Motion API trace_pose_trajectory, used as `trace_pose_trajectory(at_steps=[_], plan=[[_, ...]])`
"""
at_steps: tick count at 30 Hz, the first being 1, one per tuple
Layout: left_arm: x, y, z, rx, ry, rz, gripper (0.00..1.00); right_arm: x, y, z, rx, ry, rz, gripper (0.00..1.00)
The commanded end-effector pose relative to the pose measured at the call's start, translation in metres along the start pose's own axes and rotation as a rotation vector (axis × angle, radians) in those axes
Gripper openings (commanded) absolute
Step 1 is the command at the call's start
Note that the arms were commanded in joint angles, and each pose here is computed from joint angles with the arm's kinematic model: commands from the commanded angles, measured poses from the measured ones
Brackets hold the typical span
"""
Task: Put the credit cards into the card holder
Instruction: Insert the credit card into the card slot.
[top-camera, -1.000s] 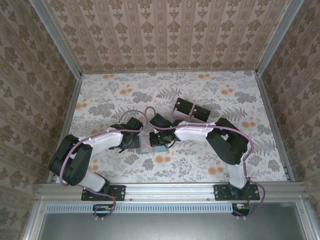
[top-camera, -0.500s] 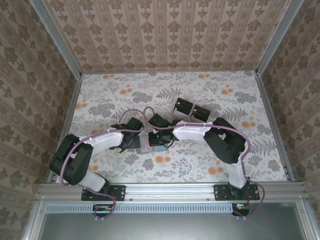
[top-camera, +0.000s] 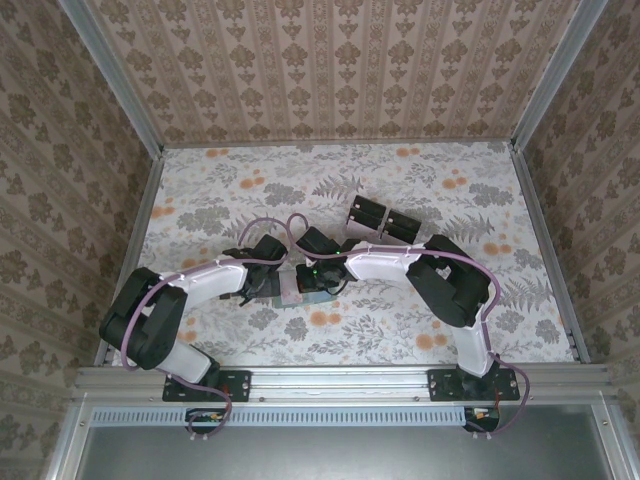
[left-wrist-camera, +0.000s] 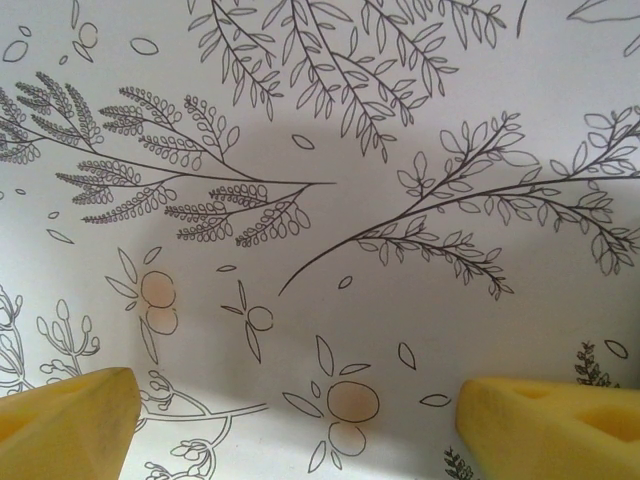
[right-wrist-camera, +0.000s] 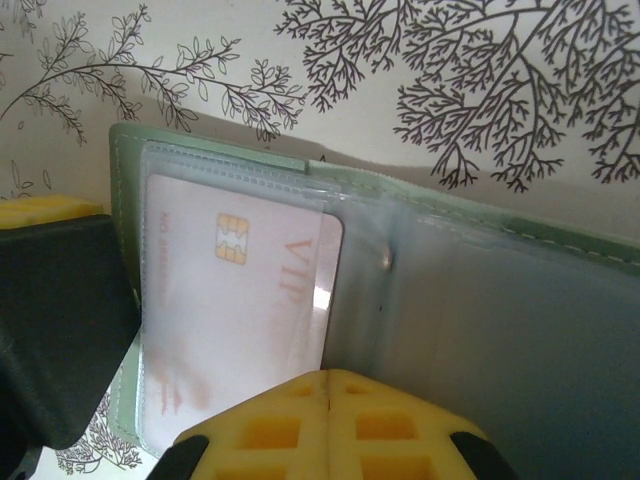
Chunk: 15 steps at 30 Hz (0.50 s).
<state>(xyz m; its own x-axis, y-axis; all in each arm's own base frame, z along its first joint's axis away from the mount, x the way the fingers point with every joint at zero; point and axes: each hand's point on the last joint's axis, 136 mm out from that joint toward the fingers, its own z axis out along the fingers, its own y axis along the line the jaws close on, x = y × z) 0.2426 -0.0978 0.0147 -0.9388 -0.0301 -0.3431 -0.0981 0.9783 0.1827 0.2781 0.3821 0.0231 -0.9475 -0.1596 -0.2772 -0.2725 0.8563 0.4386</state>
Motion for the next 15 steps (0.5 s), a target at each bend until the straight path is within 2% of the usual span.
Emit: trace_pose_trajectory(at_steps=[1, 7, 15], plan=[[0.008, 0.005, 0.002, -0.026, 0.03, 0.025, 1.0, 0.002, 0.025, 0.004, -0.081, 0.009, -0.015, 0.03], [-0.007, 0.01, -0.014, -0.005, -0.013, 0.001, 1.0, 0.003, 0.022, 0.006, -0.069, 0.017, -0.013, 0.03], [-0.011, 0.008, -0.016, 0.005, -0.015, 0.0, 1.0, 0.004, 0.023, 0.004, -0.074, 0.018, -0.024, 0.04]])
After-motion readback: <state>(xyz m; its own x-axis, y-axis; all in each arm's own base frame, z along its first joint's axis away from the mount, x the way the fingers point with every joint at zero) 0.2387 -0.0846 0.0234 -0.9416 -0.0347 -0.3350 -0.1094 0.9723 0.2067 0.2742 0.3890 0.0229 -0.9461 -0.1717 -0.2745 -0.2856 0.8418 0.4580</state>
